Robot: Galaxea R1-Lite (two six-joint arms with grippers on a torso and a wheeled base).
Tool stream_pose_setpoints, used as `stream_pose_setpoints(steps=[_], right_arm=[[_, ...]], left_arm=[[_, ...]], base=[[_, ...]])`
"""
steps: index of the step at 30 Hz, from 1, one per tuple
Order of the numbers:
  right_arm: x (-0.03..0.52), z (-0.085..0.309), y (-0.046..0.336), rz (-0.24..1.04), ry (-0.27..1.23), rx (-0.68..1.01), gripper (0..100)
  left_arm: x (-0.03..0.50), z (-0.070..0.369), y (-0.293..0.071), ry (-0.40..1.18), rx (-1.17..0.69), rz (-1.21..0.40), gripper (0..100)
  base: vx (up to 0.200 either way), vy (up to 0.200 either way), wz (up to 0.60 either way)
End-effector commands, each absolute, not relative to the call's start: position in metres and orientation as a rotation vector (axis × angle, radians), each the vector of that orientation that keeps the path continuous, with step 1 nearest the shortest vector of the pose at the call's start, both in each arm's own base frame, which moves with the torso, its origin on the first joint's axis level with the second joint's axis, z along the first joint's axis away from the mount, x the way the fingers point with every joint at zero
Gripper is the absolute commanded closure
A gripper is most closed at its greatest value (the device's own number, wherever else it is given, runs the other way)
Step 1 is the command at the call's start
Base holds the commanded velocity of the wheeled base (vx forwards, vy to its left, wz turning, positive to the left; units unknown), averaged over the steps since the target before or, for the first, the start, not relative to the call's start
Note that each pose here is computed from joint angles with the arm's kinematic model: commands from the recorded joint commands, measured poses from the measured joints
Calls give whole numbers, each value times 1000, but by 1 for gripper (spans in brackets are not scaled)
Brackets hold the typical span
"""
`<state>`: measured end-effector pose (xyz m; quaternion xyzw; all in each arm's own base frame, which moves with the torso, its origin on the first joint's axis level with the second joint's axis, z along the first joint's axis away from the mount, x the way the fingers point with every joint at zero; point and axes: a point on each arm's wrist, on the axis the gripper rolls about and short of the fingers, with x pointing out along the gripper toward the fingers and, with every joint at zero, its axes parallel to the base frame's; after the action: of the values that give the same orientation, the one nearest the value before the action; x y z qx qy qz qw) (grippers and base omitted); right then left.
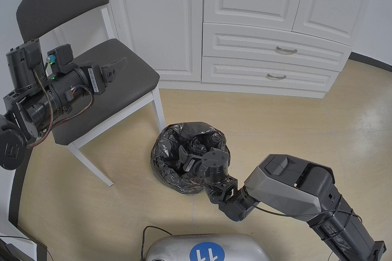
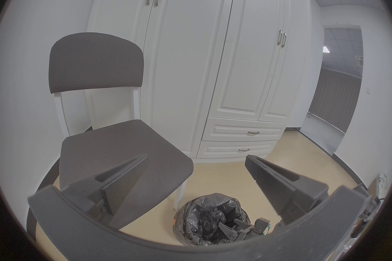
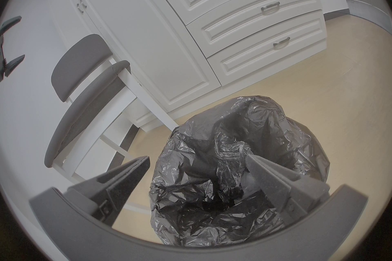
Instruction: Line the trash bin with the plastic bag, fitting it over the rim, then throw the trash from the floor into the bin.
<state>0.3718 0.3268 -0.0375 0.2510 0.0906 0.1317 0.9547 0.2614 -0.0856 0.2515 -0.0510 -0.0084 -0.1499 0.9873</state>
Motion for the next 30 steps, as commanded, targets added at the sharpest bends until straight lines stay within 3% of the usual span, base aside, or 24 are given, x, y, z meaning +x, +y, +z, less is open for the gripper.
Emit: stream_pose_setpoints(steps=[1,7,13,20,25,30], right_arm=[[371,-10,323,253,140,524,0],[360,44,288,217,62,394,0],[357,81,171,72,48,-13,0],[296,103,96,-44,137,-247,0],[257,112,66,-100,167,-280,0],[200,120,23,-235,199,-285,0]], left_arm=[[261,251,-86,-14,-102,-302,0],[255,247,-88,3,-101,-326,0],[256,234,-91,62,-62,-329,0],[230,226,-70,90,3,-275,0],[211,229,-55,63,0,-234,0],[163,222,-34,35,-10,-173,0]], base=[[0,0,0],[0,0,0],[0,0,0],[0,0,0],[0,0,0],[0,0,0]])
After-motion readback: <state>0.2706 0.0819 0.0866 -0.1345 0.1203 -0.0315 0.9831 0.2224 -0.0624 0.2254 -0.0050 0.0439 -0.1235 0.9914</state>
